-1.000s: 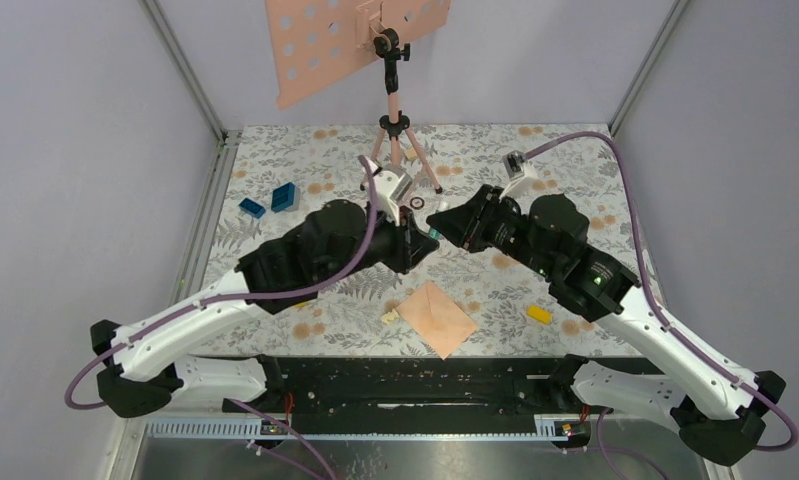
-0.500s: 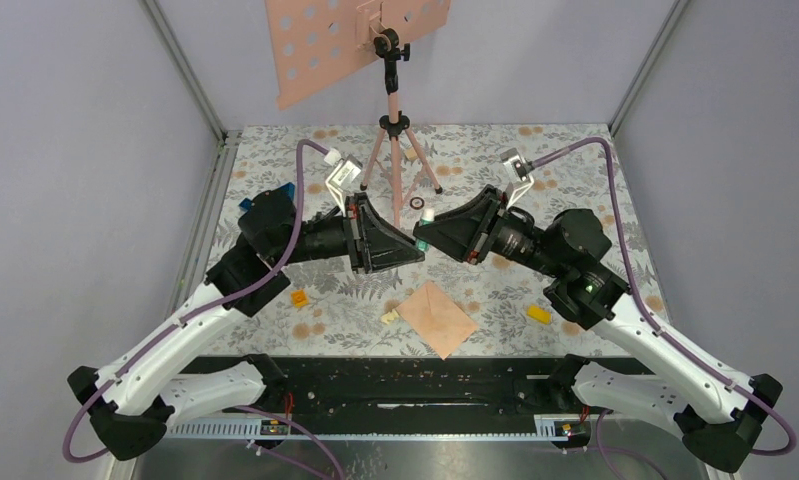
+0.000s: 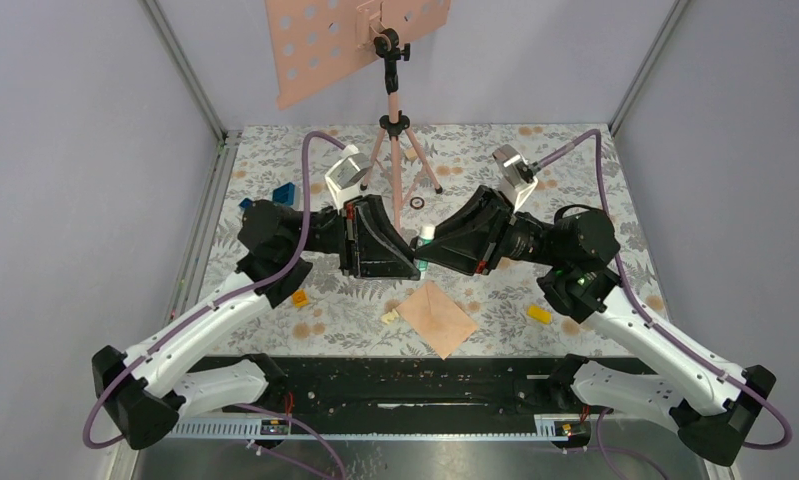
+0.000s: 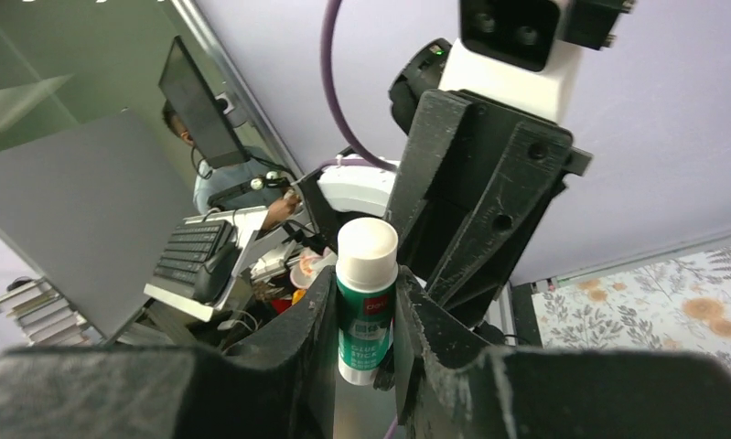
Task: Place the letter into the envelope and seal it
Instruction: Screw the solid glue.
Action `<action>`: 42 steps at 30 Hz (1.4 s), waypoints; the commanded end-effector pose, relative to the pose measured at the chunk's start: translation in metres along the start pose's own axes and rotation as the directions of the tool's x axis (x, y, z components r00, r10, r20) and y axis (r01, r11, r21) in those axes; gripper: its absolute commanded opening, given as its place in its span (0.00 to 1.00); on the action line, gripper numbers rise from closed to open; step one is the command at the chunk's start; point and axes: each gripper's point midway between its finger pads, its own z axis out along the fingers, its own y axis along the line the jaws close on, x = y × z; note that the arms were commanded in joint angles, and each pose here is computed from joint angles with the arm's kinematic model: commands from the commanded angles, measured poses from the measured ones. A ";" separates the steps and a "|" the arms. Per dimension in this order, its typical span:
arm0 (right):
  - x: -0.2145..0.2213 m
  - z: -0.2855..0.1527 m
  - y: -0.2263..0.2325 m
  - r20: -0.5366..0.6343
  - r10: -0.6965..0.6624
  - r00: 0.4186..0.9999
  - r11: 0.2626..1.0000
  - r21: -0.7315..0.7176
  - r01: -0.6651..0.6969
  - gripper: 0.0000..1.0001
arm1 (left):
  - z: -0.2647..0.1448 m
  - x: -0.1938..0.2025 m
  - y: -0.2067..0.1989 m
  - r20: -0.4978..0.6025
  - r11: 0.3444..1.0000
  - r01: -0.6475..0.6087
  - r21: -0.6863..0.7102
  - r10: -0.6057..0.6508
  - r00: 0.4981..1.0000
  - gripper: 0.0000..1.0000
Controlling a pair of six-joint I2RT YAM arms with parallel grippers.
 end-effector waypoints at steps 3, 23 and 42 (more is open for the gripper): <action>0.045 -0.009 0.008 -0.213 0.077 0.974 0.991 -0.090 -0.098 0.00 | -0.002 -0.040 -0.051 0.151 0.973 -0.121 0.199 0.091 0.984 0.04; -0.006 -0.046 -0.098 0.090 0.018 0.996 0.712 0.698 -0.076 0.00 | -0.022 -0.044 0.065 0.137 0.784 -0.141 -0.605 0.277 0.951 0.77; -0.022 -0.037 -0.099 0.155 0.024 0.988 0.702 0.701 -0.127 0.00 | -0.002 -0.024 0.089 0.094 0.765 -0.141 -0.628 0.255 0.962 0.55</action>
